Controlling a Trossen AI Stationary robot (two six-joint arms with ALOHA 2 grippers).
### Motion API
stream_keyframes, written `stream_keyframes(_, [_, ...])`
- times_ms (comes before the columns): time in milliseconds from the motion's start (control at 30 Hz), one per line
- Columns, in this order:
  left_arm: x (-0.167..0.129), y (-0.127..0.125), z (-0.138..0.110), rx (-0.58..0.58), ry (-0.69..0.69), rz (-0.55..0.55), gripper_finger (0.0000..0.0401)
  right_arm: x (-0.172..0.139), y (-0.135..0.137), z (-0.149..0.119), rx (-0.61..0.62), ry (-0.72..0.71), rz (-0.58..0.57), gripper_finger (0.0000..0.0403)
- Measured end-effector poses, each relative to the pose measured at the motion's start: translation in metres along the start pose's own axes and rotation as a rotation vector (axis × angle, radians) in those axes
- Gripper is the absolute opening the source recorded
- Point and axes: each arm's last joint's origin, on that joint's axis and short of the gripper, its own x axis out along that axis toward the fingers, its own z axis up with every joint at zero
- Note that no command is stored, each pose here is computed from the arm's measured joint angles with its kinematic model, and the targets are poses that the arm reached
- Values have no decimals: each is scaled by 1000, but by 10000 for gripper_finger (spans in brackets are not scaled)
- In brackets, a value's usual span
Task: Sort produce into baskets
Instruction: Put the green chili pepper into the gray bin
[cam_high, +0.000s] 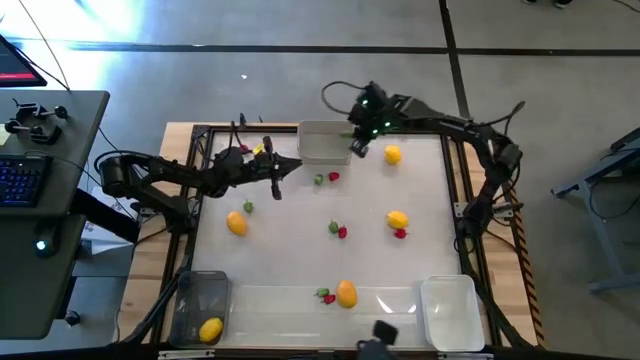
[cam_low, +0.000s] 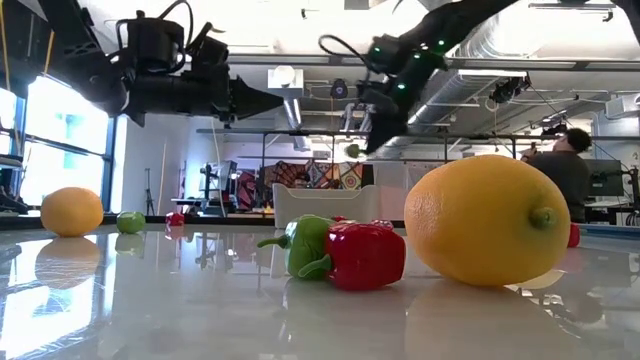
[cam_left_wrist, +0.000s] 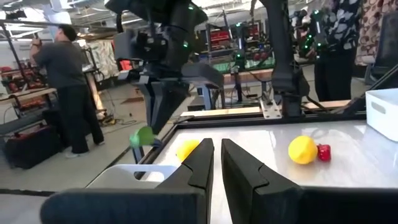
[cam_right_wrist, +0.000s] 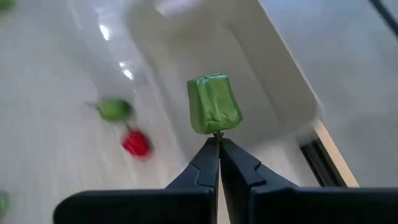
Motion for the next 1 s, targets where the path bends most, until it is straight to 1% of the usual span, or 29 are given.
stream_keyframes(67, [0, 0, 1, 1, -5, 1, 19, 10, 8, 6, -15, -46, 10, 0])
stream_keyframes(133, [0, 0, 2, 5, -23, 4, 19, 21, 13, 9, -1, -60, 17, 0])
stream_keyframes(267, [0, 1, 3, 7, -35, 6, 19, 40, 11, 16, 9, -29, -2, 0])
stream_keyframes(433, [0, 1, 3, 14, -35, 6, 19, 63, 3, 24, 19, 20, -5, 0])
stream_keyframes(600, [0, 1, 3, 14, -35, 6, 19, 83, -10, 29, 35, 84, -47, 0])
stream_keyframes(867, [0, 0, 3, 15, -35, 5, 19, 116, -29, 22, 76, 210, -27, 0])
stream_keyframes(1000, [0, 0, 3, 15, -34, 5, 19, 120, -29, 22, 70, 209, -25, 0])
